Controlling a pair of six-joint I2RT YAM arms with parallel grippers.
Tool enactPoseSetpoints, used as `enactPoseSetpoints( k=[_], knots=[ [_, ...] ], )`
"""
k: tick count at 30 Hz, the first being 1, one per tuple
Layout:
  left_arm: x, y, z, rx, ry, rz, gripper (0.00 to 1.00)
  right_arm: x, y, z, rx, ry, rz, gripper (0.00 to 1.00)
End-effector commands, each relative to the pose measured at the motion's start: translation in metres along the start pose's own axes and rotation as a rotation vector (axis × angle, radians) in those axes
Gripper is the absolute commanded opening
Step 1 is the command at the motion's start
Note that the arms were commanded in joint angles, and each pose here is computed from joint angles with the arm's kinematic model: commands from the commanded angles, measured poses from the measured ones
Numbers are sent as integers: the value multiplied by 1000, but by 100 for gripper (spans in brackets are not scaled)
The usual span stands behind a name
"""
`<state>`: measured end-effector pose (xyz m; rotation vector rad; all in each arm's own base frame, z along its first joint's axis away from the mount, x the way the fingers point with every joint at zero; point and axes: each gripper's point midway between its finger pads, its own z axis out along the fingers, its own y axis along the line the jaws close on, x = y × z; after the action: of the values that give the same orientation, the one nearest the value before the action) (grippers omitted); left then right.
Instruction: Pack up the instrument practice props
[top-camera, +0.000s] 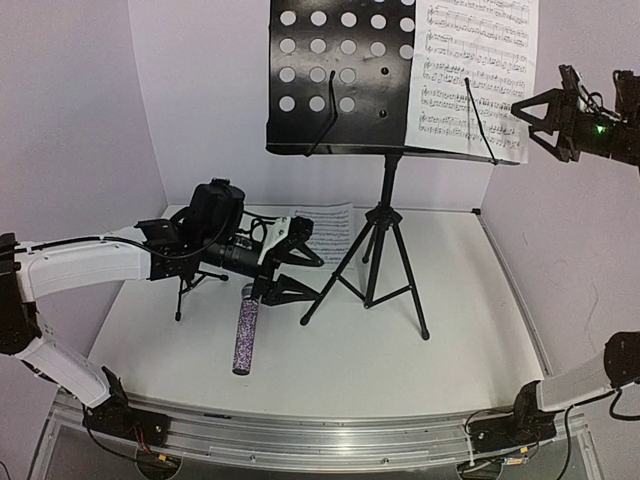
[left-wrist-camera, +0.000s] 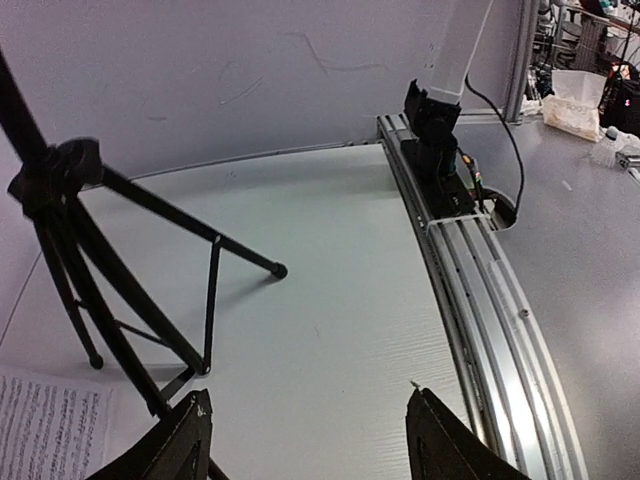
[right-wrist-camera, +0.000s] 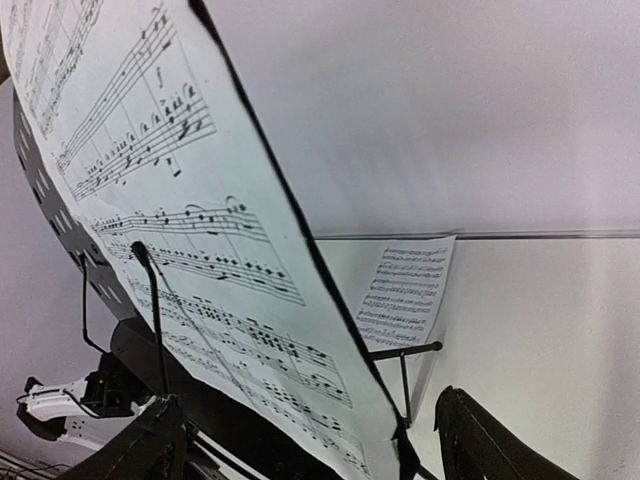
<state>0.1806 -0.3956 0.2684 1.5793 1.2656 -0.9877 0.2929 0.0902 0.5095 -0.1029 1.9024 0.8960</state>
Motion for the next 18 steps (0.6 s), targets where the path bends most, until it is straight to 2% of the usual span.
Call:
enactPoseSetpoints(
  k=[1,5,8,13,18],
  knots=[
    [-92,-37,-18,76,-137,81,65,-10,7,-25,99,-68,-101,84],
    [-161,-36,-32,68,-250,7,64,-18,6,-46,213,-118,-144,81],
    [-205,-23,-44,34,-337,-49,63,-23,15,-55,213,-146,-162,80],
    [-262,-5,-56,-16,-480,-42,64,-39,17,-44,176,-151,-150,80],
    [-316,29,-61,-134,-627,-34,65,-77,11,-30,176,-217,-158,81]
  ],
)
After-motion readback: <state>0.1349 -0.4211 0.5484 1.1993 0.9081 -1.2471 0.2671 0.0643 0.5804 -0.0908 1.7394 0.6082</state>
